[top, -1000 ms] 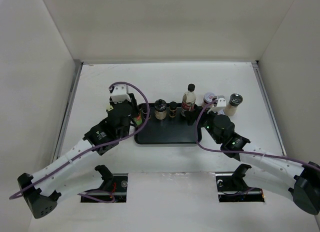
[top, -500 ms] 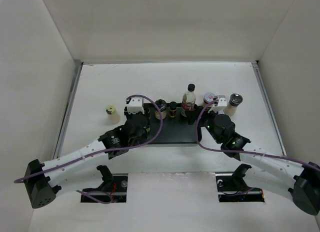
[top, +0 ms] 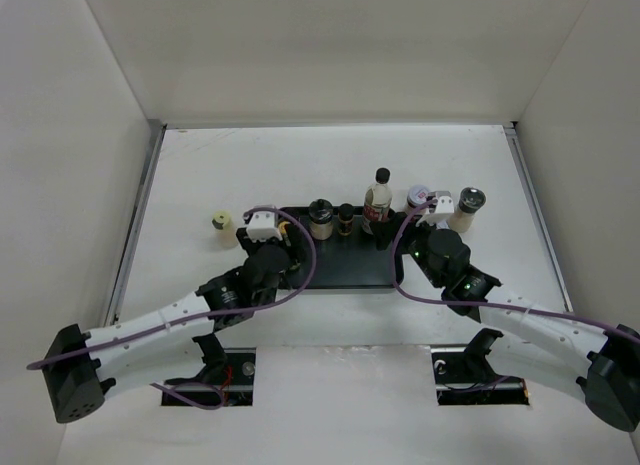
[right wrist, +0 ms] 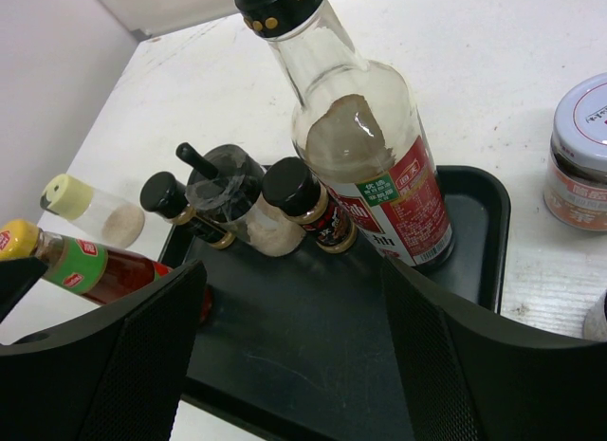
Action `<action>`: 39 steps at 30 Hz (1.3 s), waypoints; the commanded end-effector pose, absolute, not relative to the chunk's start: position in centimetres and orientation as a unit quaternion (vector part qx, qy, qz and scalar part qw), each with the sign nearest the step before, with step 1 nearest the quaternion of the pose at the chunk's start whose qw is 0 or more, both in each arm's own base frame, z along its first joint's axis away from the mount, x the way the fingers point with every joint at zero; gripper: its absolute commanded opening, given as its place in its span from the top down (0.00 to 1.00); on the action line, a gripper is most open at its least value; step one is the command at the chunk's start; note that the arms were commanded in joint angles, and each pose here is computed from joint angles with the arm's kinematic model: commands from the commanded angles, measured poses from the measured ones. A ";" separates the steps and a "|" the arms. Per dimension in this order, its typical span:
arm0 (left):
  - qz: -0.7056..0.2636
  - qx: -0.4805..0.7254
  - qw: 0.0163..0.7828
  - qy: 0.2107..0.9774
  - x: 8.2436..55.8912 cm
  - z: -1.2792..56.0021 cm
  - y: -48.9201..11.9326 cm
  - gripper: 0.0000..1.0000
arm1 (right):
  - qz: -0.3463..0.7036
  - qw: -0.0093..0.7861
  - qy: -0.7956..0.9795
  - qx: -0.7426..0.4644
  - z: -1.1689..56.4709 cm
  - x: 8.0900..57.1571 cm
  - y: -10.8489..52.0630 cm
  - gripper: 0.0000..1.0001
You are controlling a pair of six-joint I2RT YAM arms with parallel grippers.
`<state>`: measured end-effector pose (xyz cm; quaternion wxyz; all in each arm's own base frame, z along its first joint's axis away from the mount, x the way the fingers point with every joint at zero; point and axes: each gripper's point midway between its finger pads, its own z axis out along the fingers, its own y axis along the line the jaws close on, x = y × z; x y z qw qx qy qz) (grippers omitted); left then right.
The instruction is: Organize the condiment bottles
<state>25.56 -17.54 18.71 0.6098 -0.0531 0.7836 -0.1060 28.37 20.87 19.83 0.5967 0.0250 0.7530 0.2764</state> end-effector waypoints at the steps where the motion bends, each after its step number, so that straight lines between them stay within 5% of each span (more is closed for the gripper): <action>1: -0.147 -0.094 0.635 0.753 25.5 21.3 -17.3 0.31 | 0.298 0.618 0.727 0.036 21.8 28.6 21.0 0.21; 5: -0.147 -0.115 0.654 0.734 25.3 23.1 -15.7 0.23 | 0.296 0.618 0.727 0.037 21.8 28.7 20.9 0.20; 14: -0.070 -0.205 0.678 0.702 26.3 25.5 -9.1 0.22 | 0.297 0.619 0.726 0.038 21.9 28.6 20.9 0.19; 27: 0.010 -0.295 0.551 0.781 31.3 16.9 -3.8 0.21 | 0.293 0.619 0.728 0.035 21.8 28.8 21.0 0.18; 39: 0.023 -0.316 0.530 0.787 33.7 14.0 -2.3 0.25 | 0.291 0.618 0.730 0.031 21.7 28.8 21.2 0.18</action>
